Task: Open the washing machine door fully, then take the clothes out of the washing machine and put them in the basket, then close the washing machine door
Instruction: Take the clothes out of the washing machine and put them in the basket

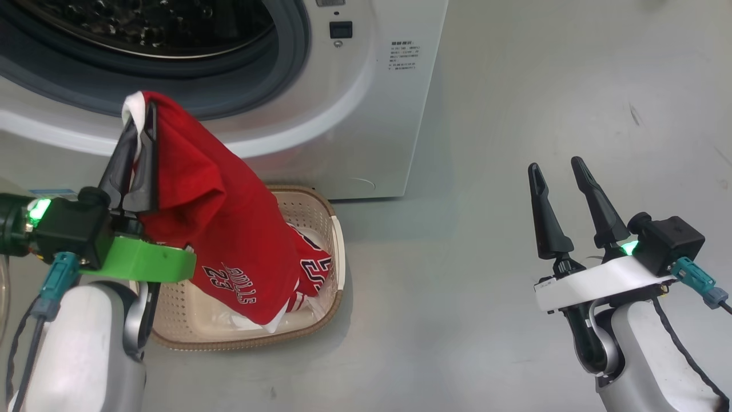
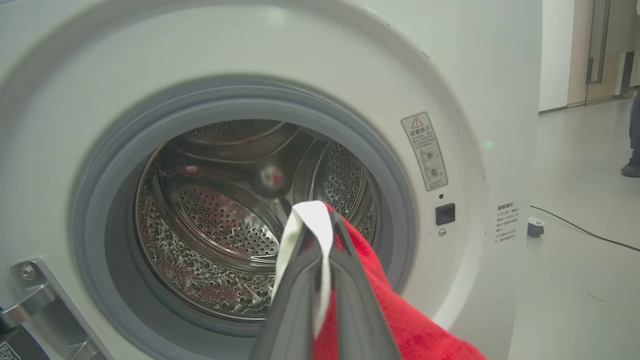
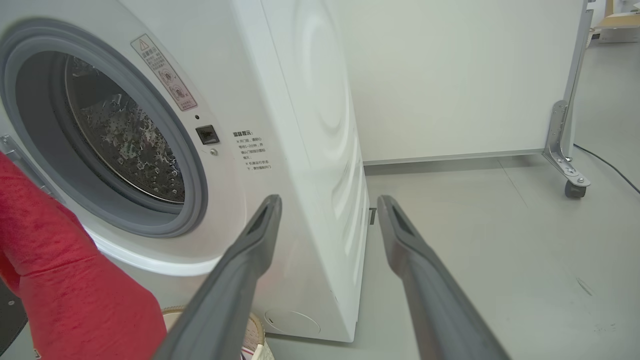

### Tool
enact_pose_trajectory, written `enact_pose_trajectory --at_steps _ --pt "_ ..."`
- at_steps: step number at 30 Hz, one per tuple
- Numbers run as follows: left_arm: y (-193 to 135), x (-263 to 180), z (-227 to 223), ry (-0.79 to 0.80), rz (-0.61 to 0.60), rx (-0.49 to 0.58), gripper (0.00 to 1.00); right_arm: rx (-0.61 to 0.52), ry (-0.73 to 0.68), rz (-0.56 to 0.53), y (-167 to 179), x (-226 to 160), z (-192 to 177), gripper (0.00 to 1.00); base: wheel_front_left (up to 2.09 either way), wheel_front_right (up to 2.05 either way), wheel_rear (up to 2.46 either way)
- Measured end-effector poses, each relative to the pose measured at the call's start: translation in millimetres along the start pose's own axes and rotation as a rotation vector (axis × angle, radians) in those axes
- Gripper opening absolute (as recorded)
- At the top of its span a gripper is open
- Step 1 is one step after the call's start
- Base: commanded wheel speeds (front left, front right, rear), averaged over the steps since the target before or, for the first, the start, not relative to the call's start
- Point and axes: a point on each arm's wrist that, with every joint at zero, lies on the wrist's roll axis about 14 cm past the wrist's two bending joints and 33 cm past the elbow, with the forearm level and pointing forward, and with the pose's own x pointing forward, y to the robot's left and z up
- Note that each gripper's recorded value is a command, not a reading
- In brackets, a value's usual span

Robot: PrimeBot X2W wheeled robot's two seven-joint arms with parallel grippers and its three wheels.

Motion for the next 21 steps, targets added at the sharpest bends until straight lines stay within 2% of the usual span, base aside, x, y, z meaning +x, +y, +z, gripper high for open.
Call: enact_pose_trajectory --at_steps 12,21 --pt "10.3 -16.3 -88.3 0.274 -0.01 0.043 0.0 0.006 0.042 -0.05 -20.2 1.0 -17.0 1.0 0.0 0.0 0.0" --pt "4.8 -27.9 -142.3 0.421 -0.024 0.019 0.0 0.003 0.06 -0.086 -36.2 3.2 -25.1 1.0 0.0 0.0 0.0"
